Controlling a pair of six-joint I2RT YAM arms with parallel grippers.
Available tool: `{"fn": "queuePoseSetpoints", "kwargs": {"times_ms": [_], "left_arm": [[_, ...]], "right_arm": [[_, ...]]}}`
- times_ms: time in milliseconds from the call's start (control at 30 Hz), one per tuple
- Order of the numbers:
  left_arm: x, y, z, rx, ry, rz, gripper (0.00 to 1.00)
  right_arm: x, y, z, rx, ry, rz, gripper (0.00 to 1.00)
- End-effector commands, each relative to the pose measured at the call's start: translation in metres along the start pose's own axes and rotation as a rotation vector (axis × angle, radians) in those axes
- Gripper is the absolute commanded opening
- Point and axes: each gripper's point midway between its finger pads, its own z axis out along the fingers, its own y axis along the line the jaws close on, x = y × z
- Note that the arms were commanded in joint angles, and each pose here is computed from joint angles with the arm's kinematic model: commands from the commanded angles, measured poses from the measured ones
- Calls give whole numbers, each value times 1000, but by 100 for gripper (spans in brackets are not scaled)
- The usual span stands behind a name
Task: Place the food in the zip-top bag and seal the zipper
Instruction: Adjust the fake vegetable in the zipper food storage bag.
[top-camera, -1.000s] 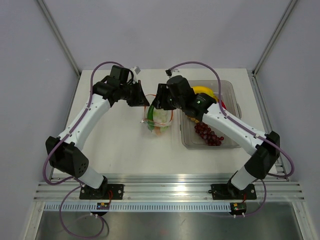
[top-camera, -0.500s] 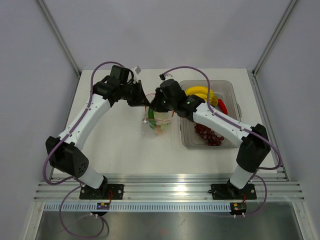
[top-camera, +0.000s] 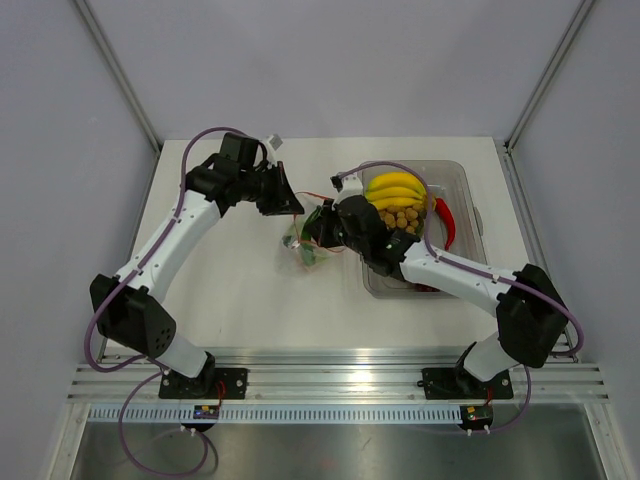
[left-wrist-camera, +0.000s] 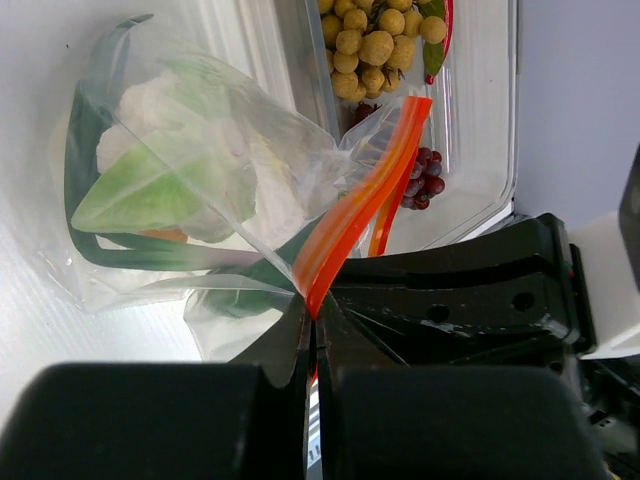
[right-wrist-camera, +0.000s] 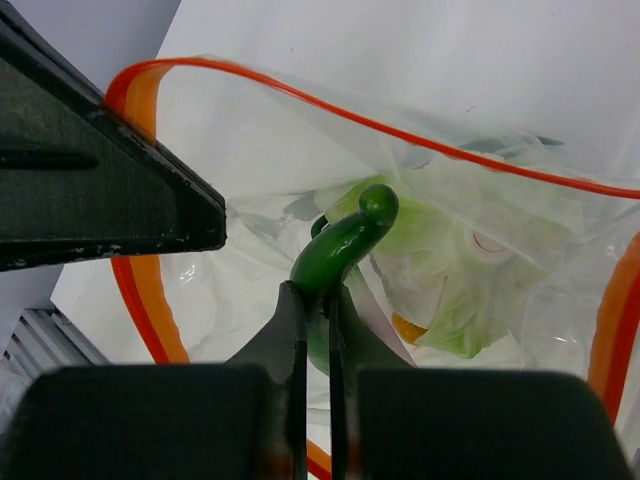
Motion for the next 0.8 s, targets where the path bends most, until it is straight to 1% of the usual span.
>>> {"fn": "queuePoseSetpoints", "kwargs": {"times_ms": [0,100,167,333,500,567,600,633,667,700,733,767], "left_arm": [[-13,-31,-22,109,-78,44,0],[-13,-34,-25,117,-87,46,0],[-14,-35,-26,120,-89,44,0],[-14,-35,-25,123,-89,38,0],[-14,-35,-23,129,-89,33,0],[-14,-35,-22,130,-88,32,0],[-15,-35,-22,129,-94,32,0],[-15,-34,-22,122,-92,30,0],[-15,-33,-22,120,-94,30,0],[-15,-32,-21,115,-95,29,0],[-16,-32,-21,112,-98,27,0],[-16,-31,-22,110,-101,29,0]], "right_arm": [[-15,13,1,-56,-103,-45,0],[1,8,7,-54,-66,-78,0],[5,4,9,-47,-66,-89,0],[22,-2,10,-46,-7,-132,0],[37,-4,13,-38,103,-186,0],[35,-1,12,-41,114,-191,5],[33,0,9,-43,113,-191,12],[34,-2,6,-31,128,-189,30],[23,4,-1,-40,106,-188,35],[19,3,-6,-29,107,-189,38],[14,4,-10,-22,98,-188,40],[-1,10,-19,-28,66,-194,41]]}}
